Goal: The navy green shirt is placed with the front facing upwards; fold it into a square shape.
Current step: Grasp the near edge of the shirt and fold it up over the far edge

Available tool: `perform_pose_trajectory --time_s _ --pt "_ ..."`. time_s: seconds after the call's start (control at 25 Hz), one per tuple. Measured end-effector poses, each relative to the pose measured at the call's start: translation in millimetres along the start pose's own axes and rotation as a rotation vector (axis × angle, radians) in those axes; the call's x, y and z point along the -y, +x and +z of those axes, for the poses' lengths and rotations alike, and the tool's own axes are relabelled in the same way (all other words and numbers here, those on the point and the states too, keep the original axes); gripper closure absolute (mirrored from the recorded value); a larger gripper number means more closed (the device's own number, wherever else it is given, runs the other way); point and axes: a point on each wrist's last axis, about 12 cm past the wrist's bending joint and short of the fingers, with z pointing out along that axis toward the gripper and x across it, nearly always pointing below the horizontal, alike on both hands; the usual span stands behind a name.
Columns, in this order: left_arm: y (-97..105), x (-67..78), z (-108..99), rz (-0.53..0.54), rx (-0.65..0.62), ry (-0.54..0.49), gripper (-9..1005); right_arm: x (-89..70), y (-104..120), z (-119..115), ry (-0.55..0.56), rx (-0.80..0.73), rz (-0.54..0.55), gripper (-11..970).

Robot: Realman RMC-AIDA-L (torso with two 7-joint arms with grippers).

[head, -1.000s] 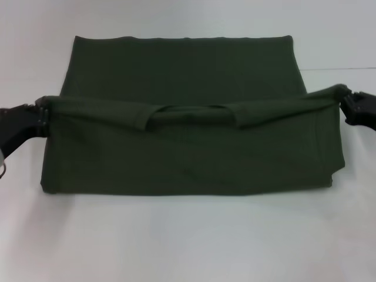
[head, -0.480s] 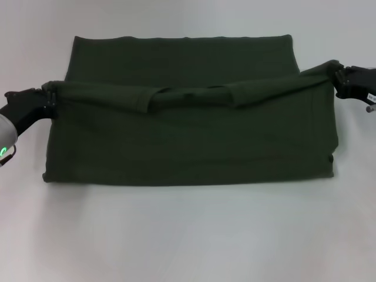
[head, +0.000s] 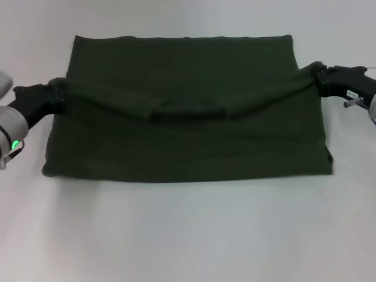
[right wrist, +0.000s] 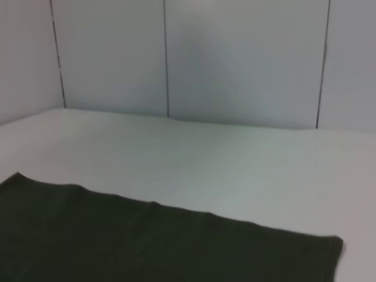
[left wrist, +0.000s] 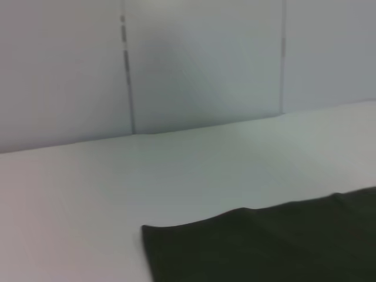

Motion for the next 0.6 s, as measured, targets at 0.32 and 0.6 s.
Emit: perform_pose_trajectory --time_s 0.32,0.6 --pt "1.3 12.2 5.4 0.024 -0.016 0.011 843 -4.6 7.7 4.2 0.041 -0.035 0.016 922" --pt "0.5 12.5 7.0 0.026 -0.021 -0.003 822 -1.5 8.0 5.3 0.075 -0.047 0.022 768"
